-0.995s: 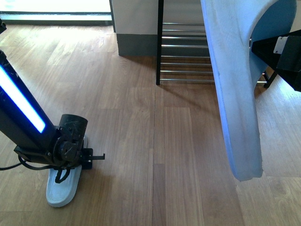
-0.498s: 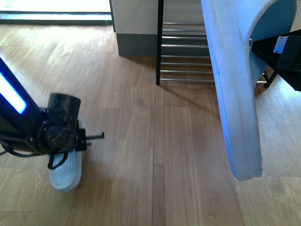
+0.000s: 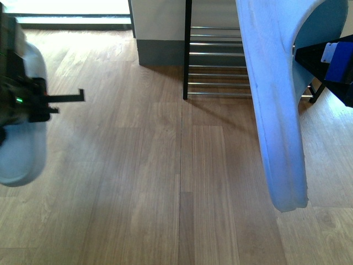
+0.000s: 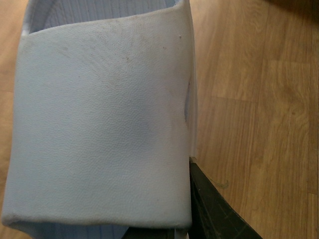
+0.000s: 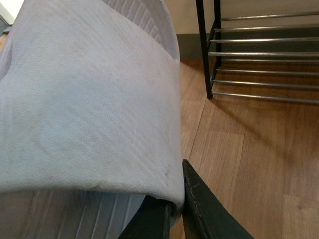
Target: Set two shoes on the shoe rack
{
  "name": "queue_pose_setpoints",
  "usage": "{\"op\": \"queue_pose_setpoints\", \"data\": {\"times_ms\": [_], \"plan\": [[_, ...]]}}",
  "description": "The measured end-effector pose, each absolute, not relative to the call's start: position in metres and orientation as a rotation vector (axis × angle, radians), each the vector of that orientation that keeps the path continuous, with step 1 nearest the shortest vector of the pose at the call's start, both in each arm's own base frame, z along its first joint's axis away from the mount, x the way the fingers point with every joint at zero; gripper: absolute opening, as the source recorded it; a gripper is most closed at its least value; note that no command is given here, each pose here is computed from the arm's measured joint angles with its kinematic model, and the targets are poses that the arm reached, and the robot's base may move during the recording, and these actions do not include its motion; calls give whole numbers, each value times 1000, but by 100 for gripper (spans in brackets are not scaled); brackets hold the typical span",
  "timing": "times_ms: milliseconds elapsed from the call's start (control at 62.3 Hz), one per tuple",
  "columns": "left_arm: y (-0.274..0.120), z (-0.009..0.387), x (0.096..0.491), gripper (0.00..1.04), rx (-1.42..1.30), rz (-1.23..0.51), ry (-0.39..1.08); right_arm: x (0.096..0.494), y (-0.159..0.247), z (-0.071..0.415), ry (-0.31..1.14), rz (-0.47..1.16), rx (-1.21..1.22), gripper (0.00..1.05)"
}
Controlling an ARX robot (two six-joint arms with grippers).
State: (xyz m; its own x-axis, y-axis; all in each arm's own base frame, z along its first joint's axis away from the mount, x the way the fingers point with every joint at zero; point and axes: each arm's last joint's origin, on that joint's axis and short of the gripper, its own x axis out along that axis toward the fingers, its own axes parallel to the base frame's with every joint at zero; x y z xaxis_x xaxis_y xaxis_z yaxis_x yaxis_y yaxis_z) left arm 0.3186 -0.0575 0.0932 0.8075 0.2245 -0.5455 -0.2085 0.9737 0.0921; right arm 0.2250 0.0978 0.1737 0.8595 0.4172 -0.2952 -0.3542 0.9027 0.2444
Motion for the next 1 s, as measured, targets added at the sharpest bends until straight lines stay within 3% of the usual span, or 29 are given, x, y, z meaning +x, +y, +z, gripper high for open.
{"op": "queue_pose_setpoints", "data": {"times_ms": [385, 610, 995], "plan": [[-65, 202, 226, 2, 118, 239, 382, 225, 98, 174, 350, 407, 185, 2], [-68, 217, 186, 2, 156, 250, 332, 225, 98, 174, 350, 407, 185, 2], [-69, 217, 185, 2, 165, 250, 330, 225, 98, 174, 351, 409, 185, 2]]}}
